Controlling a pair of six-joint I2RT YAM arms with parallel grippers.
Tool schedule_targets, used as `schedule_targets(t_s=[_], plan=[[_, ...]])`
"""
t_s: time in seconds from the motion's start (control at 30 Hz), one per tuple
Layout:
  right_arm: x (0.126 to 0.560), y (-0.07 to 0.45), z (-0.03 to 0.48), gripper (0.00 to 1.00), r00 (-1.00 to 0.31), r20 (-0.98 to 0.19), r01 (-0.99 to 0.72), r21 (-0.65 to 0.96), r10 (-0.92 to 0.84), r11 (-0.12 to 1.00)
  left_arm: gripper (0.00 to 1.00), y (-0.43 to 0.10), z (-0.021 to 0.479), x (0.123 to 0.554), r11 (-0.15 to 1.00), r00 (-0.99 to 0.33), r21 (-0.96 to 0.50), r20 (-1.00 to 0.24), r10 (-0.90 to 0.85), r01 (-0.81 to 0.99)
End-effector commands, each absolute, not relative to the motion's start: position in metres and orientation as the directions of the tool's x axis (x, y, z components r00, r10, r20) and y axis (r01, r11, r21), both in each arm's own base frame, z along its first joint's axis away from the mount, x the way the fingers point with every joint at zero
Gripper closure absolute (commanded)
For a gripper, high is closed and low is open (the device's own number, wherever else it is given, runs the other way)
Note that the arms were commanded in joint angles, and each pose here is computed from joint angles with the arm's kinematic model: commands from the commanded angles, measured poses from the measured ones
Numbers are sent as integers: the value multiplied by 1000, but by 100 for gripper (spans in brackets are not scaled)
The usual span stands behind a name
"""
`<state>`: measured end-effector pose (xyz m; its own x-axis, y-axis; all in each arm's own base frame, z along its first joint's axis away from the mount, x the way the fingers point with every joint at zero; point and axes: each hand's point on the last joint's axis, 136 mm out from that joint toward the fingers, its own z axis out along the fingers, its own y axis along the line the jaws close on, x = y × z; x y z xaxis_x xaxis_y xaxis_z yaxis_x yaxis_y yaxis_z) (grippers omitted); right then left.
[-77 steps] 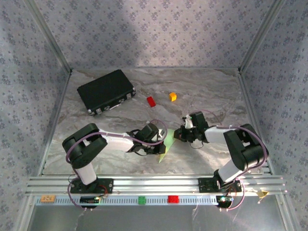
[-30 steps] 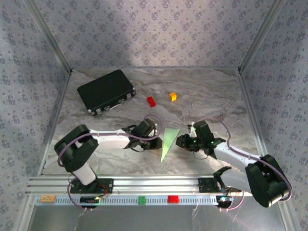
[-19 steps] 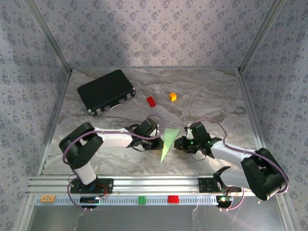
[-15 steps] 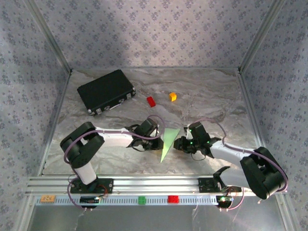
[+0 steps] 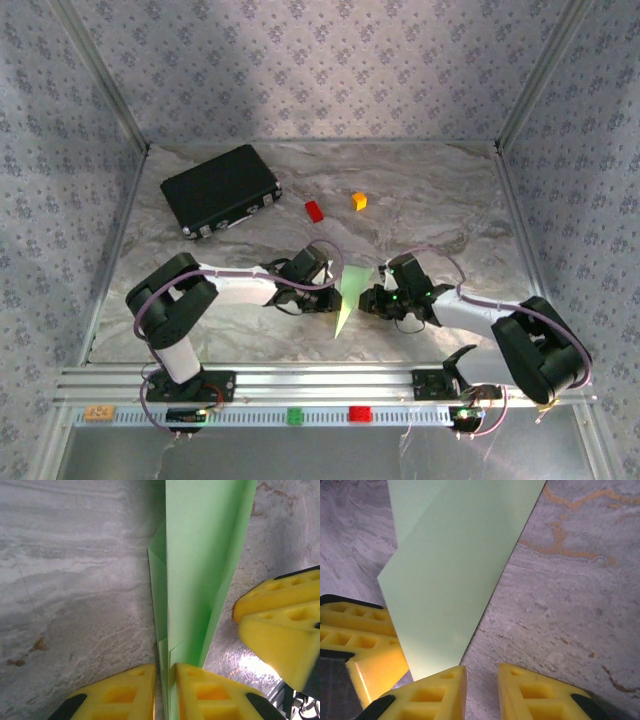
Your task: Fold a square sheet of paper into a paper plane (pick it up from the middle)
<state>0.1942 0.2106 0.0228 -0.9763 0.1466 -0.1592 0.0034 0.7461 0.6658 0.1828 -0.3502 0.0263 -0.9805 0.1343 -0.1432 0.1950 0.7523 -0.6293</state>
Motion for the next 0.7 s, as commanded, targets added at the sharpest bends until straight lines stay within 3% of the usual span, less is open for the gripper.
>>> schedule_targets(t_s=[0.0, 0.67], plan=[[196, 219, 28, 77, -980, -152, -8, 681, 131, 732, 82, -359, 36, 183, 720, -974, -656, -161, 160, 227], [190, 225, 29, 82, -984, -143, -23, 699, 108, 715, 77, -361, 27, 174, 702, -974, -677, -126, 186, 222]])
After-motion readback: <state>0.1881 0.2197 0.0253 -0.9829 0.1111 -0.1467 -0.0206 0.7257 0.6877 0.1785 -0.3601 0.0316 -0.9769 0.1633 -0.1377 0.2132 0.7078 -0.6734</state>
